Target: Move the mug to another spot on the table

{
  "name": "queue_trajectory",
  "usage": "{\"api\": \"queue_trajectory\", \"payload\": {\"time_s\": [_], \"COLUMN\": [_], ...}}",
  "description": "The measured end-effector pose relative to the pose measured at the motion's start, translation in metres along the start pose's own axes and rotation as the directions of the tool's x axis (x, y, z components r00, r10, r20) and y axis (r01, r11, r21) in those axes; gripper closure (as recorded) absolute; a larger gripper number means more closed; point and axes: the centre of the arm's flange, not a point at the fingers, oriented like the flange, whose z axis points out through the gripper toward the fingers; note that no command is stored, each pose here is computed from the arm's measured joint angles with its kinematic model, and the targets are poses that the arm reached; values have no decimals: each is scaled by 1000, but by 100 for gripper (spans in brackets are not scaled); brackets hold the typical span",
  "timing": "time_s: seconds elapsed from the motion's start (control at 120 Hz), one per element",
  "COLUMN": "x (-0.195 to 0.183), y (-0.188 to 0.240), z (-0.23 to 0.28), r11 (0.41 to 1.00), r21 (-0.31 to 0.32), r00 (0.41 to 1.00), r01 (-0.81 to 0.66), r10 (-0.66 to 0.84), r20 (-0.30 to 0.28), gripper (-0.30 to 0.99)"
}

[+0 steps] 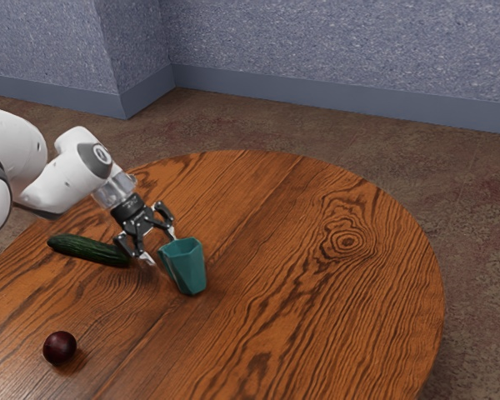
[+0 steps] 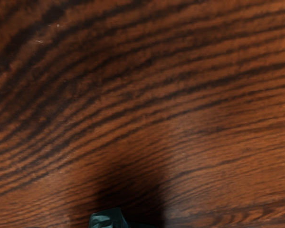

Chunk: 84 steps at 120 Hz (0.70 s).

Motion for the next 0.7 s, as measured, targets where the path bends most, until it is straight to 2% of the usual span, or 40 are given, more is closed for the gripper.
{"api": "queue_trajectory", "payload": {"time_s": [0.108,0.175,0.308,0.508,0.592,0.7], "x": [-16,-42,-92,-158,-192,-236], "y": [17,25,25,19,11,21], "z": [-29,-42,-60,-103,-149,-193], "r11": [996,982,933,809,757,663], "r21": [15,69,188,349,356,384], "r00": [990,967,902,765,694,581], "r01": [-87,-174,-306,-472,-548,-642], "r10": [88,184,347,573,649,748], "r20": [-113,-178,-257,-293,-313,-321], "gripper": [8,6,4,3,3,2]}}
